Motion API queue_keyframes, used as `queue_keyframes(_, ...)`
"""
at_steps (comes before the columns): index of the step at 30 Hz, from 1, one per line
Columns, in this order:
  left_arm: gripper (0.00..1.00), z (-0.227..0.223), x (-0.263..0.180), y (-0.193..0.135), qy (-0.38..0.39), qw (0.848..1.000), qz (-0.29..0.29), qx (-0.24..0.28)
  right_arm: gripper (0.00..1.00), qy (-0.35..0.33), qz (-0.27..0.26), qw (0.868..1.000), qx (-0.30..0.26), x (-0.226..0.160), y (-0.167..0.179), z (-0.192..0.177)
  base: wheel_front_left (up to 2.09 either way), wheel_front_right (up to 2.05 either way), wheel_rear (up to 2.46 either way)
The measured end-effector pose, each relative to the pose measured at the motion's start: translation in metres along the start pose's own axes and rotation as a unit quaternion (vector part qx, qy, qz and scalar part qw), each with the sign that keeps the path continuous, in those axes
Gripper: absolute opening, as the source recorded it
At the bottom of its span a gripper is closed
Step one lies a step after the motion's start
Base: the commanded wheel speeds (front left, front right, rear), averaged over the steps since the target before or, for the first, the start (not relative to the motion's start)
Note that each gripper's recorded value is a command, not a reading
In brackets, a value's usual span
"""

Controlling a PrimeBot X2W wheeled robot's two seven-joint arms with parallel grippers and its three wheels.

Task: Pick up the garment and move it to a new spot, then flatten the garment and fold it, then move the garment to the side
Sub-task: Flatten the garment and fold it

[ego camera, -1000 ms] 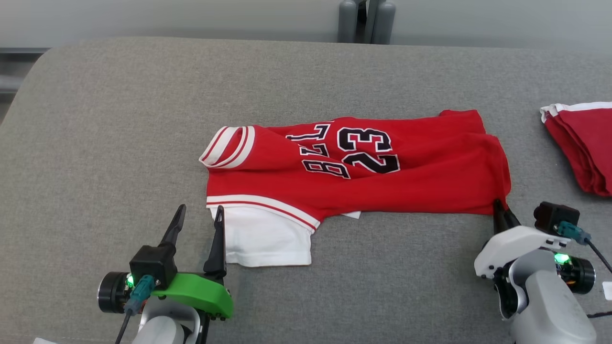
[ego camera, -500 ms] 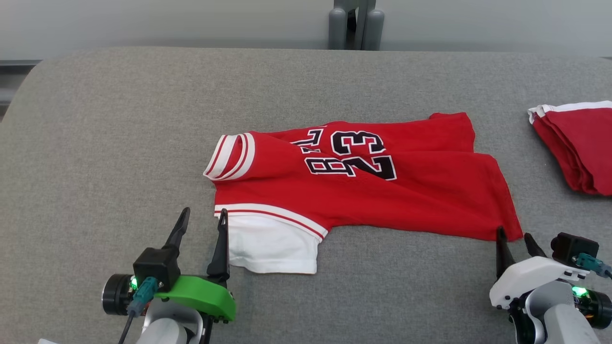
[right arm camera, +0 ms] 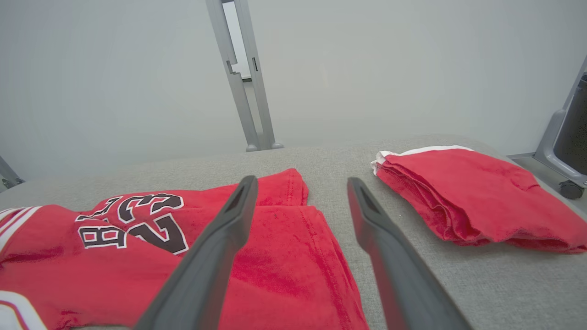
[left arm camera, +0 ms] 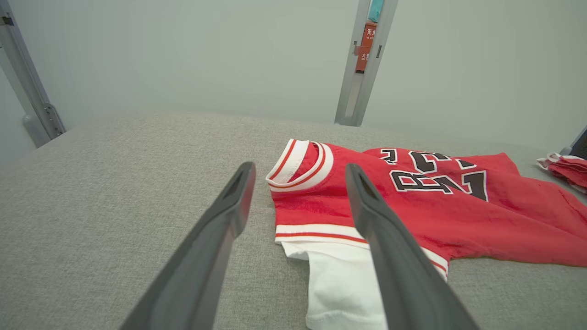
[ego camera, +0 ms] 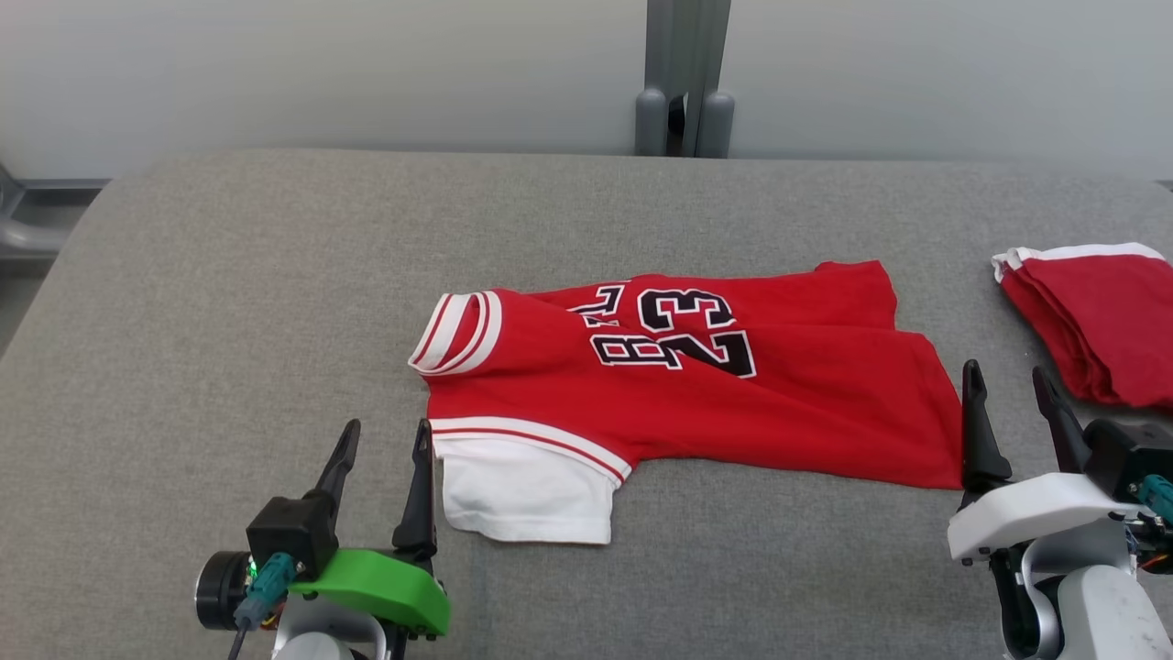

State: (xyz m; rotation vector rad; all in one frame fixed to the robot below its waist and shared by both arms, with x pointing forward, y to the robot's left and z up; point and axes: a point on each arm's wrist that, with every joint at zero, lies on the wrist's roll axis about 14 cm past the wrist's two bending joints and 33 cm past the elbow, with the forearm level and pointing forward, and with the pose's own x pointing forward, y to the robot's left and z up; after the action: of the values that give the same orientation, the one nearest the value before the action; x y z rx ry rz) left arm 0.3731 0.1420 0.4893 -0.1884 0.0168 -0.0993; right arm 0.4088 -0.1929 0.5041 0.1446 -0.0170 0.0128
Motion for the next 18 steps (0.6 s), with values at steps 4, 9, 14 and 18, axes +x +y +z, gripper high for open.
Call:
queue_keyframes(4, 1.00, 0.006, -0.009, -0.002, -0.011, 1.000, -0.001, -0.006, 1.00, -0.031, 0.023, 0.999, -0.007, -0.010, 0.014, 0.022, 0.00, 0.00, 0.00)
queue_keyframes(9, 1.00, 0.011, -0.017, -0.002, -0.020, 1.000, 0.002, -0.011, 1.00, -0.042, 0.038, 0.998, -0.005, -0.022, 0.024, 0.029, 0.00, 0.00, 0.00)
queue_keyframes(14, 1.00, 0.010, -0.026, -0.003, -0.021, 1.000, 0.004, -0.021, 1.00, -0.042, 0.042, 0.998, -0.001, -0.031, 0.027, 0.026, 0.00, 0.00, 0.00)
queue_keyframes(18, 1.00, 0.012, -0.027, -0.003, -0.024, 0.999, 0.004, -0.021, 1.00, -0.039, 0.050, 0.998, 0.001, -0.034, 0.032, 0.023, 0.00, 0.00, 0.00)
